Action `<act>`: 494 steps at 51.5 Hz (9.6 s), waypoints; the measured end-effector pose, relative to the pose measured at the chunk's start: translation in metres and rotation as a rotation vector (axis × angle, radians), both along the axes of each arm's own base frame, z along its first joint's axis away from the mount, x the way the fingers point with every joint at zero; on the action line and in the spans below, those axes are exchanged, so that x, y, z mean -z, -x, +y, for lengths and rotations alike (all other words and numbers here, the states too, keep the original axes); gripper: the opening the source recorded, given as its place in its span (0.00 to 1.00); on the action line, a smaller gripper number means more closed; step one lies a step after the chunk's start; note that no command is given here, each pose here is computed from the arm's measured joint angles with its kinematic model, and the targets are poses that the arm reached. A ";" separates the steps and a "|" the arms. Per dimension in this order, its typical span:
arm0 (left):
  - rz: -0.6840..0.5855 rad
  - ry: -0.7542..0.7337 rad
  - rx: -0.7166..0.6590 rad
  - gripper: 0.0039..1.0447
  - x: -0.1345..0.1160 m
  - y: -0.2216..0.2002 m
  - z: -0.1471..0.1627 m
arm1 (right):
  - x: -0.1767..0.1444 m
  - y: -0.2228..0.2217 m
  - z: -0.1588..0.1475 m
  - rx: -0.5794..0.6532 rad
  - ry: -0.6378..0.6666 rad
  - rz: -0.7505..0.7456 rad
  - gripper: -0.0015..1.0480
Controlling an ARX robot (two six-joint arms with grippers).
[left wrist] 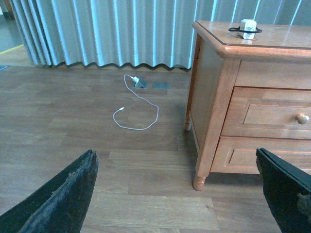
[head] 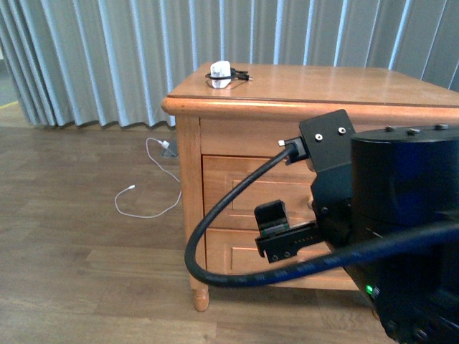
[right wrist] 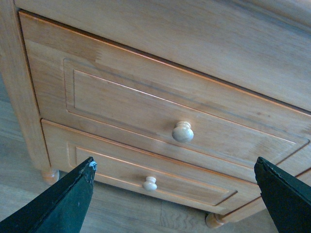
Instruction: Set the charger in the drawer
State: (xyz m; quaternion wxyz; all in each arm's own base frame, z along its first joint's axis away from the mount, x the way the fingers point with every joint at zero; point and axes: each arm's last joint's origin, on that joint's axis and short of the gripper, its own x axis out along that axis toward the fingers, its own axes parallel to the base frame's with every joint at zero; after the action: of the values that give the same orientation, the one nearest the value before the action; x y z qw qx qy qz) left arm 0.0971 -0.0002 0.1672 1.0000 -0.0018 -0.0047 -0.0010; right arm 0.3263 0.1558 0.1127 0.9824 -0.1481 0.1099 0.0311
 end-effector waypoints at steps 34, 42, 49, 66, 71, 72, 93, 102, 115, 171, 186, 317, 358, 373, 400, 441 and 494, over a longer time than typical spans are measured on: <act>0.000 0.000 0.000 0.95 0.000 0.000 0.000 | 0.040 -0.073 0.008 0.047 0.041 0.013 0.92; 0.000 0.000 0.000 0.95 0.000 0.000 0.000 | 0.045 -0.078 0.009 0.037 0.042 0.017 0.92; 0.000 0.000 0.000 0.95 0.000 0.000 0.000 | 0.054 -0.082 0.007 0.044 0.048 0.038 0.92; 0.000 0.000 0.000 0.95 0.000 0.000 0.000 | 0.060 -0.098 -0.006 0.098 0.036 0.039 0.92; 0.000 0.000 0.000 0.95 0.000 0.000 0.000 | 0.059 -0.103 -0.008 0.107 0.031 0.030 0.92; 0.000 0.000 0.000 0.95 0.000 0.000 0.000 | 0.059 -0.104 -0.008 0.109 0.031 0.030 0.92; 0.000 0.000 0.000 0.95 0.000 0.000 0.000 | 0.066 -0.109 -0.016 0.130 0.034 0.038 0.92; 0.000 0.000 0.000 0.95 0.000 0.000 0.000 | 0.069 -0.111 -0.019 0.139 0.037 0.041 0.92; 0.000 0.000 0.000 0.95 0.000 0.000 0.000 | 0.068 -0.112 -0.020 0.143 0.035 0.040 0.92; 0.000 0.000 0.000 0.95 0.000 0.000 0.000 | 0.063 -0.110 -0.013 0.118 0.010 0.037 0.88; 0.000 0.000 0.000 0.95 0.000 0.000 0.000 | 0.063 -0.111 -0.013 0.126 0.013 0.036 0.93; 0.000 0.000 0.000 0.95 0.000 0.000 0.000 | 0.065 -0.113 -0.009 0.143 0.019 0.035 0.39; 0.000 0.000 0.000 0.95 0.000 0.000 0.000 | 0.059 -0.062 -0.022 0.089 -0.011 0.083 0.23; 0.000 0.000 0.000 0.95 0.000 0.000 0.000 | 0.048 0.011 -0.042 0.006 -0.037 0.181 0.22; 0.000 0.000 0.000 0.95 0.000 0.000 0.000 | 0.000 0.090 -0.068 -0.009 -0.090 0.193 0.57; 0.000 0.000 0.000 0.95 0.000 0.000 0.000 | -0.073 0.193 -0.177 0.180 -0.306 0.033 0.92; -0.035 0.063 -0.347 0.95 -0.010 -0.010 -0.003 | -0.062 0.207 -0.156 0.065 -0.293 -0.220 0.92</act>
State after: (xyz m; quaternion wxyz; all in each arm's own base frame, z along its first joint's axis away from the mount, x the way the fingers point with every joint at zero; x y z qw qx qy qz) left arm 0.1071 -0.0036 0.1767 0.9843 -0.0325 -0.0225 0.1718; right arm 0.1198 -0.0004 0.1743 1.0000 -0.0024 0.0011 -0.0015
